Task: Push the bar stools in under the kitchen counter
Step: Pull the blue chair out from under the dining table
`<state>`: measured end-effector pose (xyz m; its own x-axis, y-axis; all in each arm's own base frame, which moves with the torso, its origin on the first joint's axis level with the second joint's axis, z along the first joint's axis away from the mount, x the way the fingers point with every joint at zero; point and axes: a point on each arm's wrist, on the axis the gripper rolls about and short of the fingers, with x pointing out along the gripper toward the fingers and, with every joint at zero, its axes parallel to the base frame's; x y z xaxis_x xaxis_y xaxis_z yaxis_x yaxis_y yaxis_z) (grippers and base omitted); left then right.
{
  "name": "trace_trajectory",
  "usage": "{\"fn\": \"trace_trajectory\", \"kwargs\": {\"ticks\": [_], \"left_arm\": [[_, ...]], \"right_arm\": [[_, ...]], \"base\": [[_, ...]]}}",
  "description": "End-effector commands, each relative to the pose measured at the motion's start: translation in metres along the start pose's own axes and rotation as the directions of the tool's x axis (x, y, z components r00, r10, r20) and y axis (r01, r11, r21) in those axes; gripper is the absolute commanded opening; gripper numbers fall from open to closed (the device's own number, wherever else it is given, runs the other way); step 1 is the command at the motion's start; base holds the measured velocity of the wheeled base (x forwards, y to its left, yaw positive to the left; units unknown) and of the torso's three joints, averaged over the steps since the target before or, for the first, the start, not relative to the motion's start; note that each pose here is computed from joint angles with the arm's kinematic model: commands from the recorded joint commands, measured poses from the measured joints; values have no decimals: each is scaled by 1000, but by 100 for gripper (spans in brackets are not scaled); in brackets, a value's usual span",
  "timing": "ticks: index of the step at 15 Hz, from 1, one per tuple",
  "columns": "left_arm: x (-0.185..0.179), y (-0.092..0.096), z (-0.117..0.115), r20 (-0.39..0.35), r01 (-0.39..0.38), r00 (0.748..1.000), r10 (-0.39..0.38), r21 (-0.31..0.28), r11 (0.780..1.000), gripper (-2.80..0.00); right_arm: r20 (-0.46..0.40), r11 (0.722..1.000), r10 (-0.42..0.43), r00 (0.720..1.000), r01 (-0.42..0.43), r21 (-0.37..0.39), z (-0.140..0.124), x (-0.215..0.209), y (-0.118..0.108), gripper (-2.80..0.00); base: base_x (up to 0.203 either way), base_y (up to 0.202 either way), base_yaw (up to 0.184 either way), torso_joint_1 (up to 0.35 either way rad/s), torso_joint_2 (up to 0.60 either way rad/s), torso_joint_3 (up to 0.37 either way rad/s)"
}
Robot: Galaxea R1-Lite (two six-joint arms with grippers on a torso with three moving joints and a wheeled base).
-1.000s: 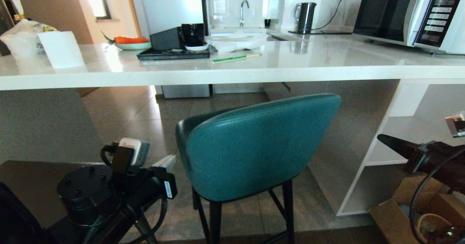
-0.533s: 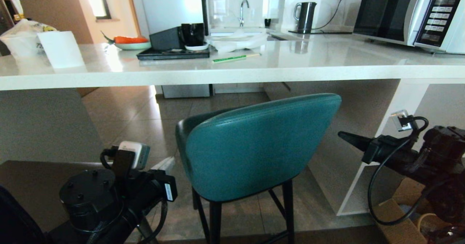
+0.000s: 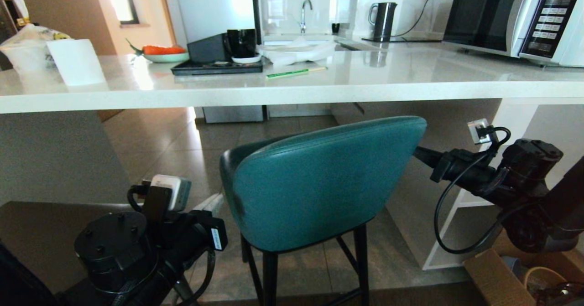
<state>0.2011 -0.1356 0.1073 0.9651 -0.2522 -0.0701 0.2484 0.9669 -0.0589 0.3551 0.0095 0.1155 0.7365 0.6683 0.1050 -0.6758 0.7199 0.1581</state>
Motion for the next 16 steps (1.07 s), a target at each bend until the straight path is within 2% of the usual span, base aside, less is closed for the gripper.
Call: {"fn": "trace_trajectory", "kwargs": {"ticks": [1, 4, 7, 10, 13, 16], "left_arm": [[2, -1, 1, 11, -1, 1000, 1, -5, 1000, -280], [3, 1, 1, 12, -10, 1000, 10, -6, 1000, -280], [13, -3, 0, 16, -17, 1000, 17, -9, 1000, -280], [13, -6, 1, 24, -6, 1000, 6, -9, 1000, -280], [19, -11, -2, 19, 4, 1000, -4, -8, 1000, -280], [27, -21, 0, 41, 13, 999, -13, -17, 1000, -280]], "right_arm": [[2, 1000, -12, 1000, 12, -1, -3, -1, -9, -280], [8, 999, -41, 999, 41, -6, -5, -3, -24, -280], [54, 998, -27, 998, 30, -51, 1, 11, -38, -280], [64, 998, -14, 998, 18, -62, -4, 30, -53, -280], [47, 998, 45, 998, -43, -46, -14, 54, -40, -280], [21, 998, 65, 998, -65, -24, -20, 54, -26, -280]], "base": [[0, 0, 0, 0, 0, 0], [0, 0, 0, 0, 0, 0], [0, 0, 0, 0, 0, 0], [0, 0, 0, 0, 0, 0], [0, 0, 0, 0, 0, 0], [0, 0, 0, 0, 0, 0]]}}
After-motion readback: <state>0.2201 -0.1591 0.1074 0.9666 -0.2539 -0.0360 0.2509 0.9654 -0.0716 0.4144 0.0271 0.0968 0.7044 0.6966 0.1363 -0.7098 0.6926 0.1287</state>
